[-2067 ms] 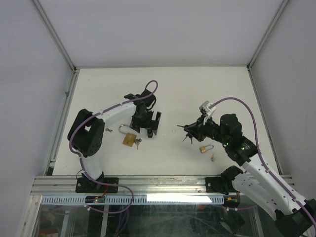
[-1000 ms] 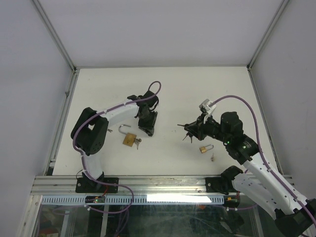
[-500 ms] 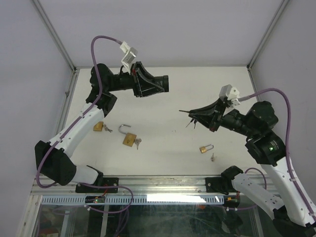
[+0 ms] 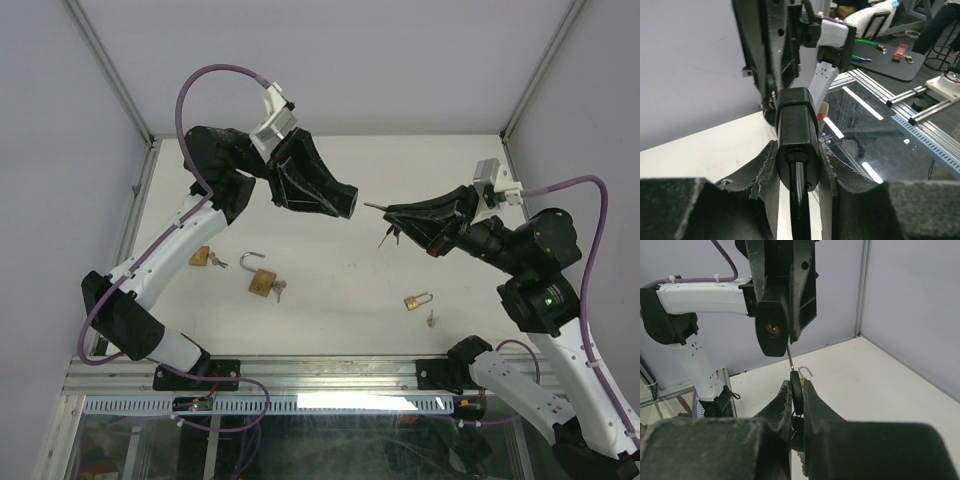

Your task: Unlock with the key

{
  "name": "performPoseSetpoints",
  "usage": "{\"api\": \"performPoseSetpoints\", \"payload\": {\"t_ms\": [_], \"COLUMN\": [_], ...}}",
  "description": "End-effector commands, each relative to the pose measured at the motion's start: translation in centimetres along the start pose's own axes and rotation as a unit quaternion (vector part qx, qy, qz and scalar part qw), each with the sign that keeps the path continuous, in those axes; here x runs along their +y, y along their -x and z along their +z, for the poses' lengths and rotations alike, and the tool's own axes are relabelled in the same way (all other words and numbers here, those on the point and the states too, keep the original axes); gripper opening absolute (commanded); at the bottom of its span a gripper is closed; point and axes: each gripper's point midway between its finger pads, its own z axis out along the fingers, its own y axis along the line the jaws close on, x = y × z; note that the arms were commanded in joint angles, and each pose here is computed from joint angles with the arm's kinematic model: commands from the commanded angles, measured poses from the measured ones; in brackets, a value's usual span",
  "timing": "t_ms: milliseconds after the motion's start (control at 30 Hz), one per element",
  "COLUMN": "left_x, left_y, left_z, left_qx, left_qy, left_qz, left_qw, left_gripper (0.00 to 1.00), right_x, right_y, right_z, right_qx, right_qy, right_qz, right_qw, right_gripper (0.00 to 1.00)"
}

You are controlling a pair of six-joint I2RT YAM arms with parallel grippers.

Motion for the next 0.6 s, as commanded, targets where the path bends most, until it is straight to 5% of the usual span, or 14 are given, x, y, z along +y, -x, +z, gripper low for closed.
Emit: {"api": "performPoseSetpoints", "payload": {"t_ms": [0, 567], "left_x": [-1.3, -0.4], "left_y": [2.4, 2.5], "left_z": [0.8, 1.2], "left_qx": [-0.009, -0.023], "left_qy": [-0.014, -0.001], "left_qz": [0.06, 0.064], "left_qw": [0.998, 0.998], "left_gripper": [0.0, 0.0], "right_x": [0.7, 0.9], "right_y": [3.4, 1.1], "right_z": [0.2, 0.6], "right_qx": [-0.062, -0.021], "right_qy": [0.012, 0.033], "right_qz": [-0.016, 0.009], "right_qw": [0.998, 0.999], "right_gripper": [0.0, 0.0]}}
